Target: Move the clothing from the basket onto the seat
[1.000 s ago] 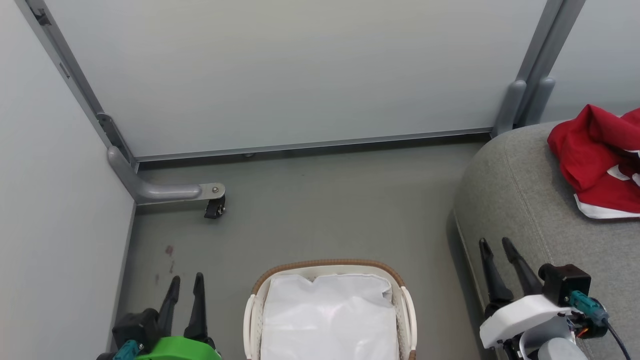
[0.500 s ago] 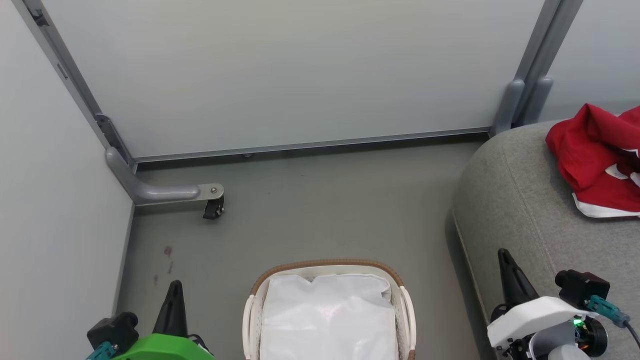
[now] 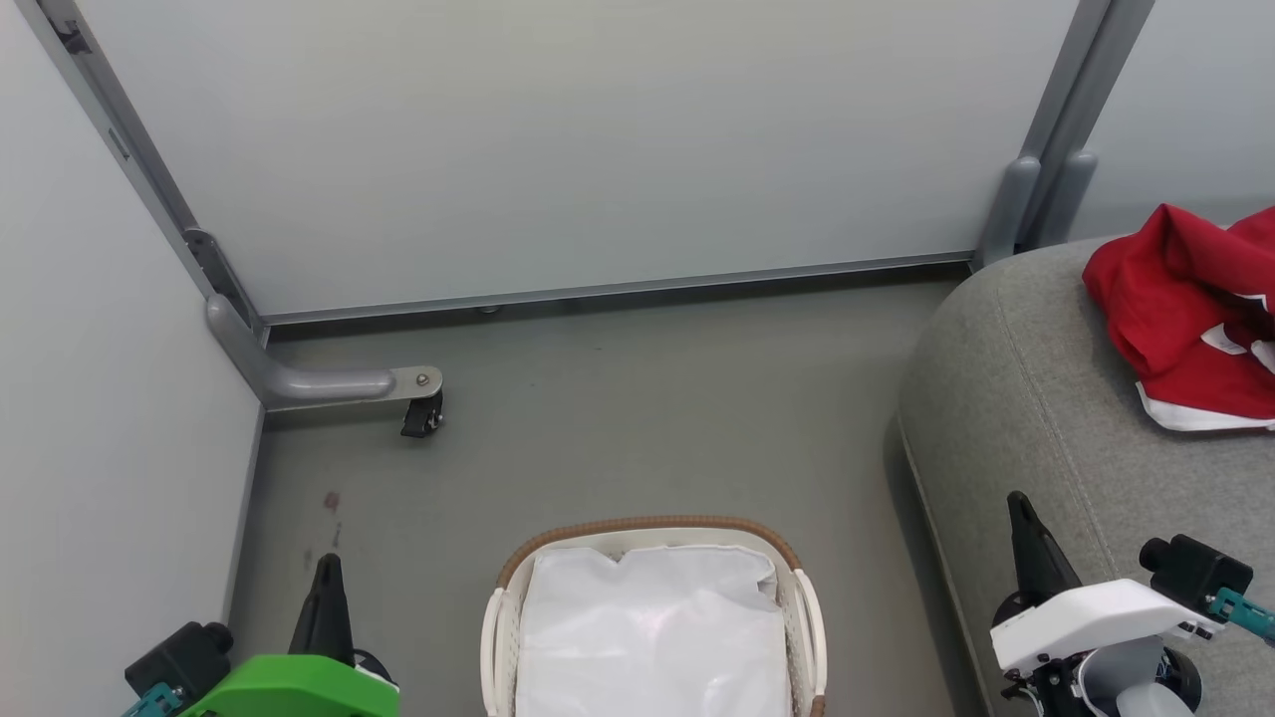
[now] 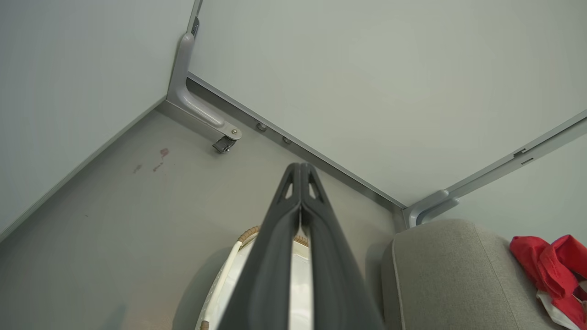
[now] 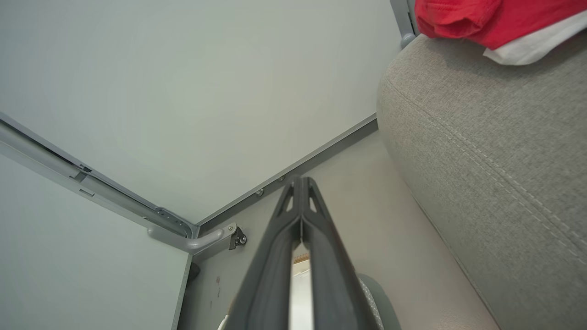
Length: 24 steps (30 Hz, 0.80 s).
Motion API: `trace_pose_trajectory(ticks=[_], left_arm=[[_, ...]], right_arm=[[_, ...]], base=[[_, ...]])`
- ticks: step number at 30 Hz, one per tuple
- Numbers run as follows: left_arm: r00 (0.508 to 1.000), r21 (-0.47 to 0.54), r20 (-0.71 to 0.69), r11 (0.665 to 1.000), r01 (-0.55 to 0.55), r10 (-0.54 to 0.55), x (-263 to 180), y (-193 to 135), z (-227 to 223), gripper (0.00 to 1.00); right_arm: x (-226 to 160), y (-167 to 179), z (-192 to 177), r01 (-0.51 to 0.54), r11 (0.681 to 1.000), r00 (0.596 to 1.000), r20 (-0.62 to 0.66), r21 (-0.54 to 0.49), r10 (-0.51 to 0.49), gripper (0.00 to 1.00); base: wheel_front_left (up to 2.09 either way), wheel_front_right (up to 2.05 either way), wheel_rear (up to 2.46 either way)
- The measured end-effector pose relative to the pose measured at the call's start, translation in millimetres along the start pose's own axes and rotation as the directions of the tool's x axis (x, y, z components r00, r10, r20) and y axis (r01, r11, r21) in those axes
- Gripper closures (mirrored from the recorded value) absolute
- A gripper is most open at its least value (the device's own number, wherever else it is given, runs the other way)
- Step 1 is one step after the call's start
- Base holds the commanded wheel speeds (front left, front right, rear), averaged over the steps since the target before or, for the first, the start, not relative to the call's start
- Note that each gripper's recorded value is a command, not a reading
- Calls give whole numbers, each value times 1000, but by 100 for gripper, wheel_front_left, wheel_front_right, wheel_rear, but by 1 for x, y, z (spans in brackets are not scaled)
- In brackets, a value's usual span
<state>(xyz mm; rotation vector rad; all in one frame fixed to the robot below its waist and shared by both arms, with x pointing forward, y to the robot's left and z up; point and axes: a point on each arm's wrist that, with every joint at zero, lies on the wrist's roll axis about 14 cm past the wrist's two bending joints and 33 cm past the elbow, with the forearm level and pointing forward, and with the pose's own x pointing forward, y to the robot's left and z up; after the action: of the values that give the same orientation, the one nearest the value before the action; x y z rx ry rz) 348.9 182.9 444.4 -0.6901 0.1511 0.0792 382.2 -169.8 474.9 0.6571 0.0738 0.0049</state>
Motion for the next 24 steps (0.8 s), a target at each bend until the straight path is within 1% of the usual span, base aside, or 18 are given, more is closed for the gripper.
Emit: trace_pose_trajectory(ticks=[11, 24], left_arm=[[1000, -143, 14, 990, 5, -3, 6, -3, 10, 100], [1000, -287, 16, 958, 6, -1, 10, -4, 17, 100]], right_arm=[[1, -4, 5, 20, 989, 1000, 2, 148, -20, 100], [1, -7, 10, 28, 954, 1000, 5, 299, -31, 100]], base=[[0, 0, 0], [0, 0, 0]])
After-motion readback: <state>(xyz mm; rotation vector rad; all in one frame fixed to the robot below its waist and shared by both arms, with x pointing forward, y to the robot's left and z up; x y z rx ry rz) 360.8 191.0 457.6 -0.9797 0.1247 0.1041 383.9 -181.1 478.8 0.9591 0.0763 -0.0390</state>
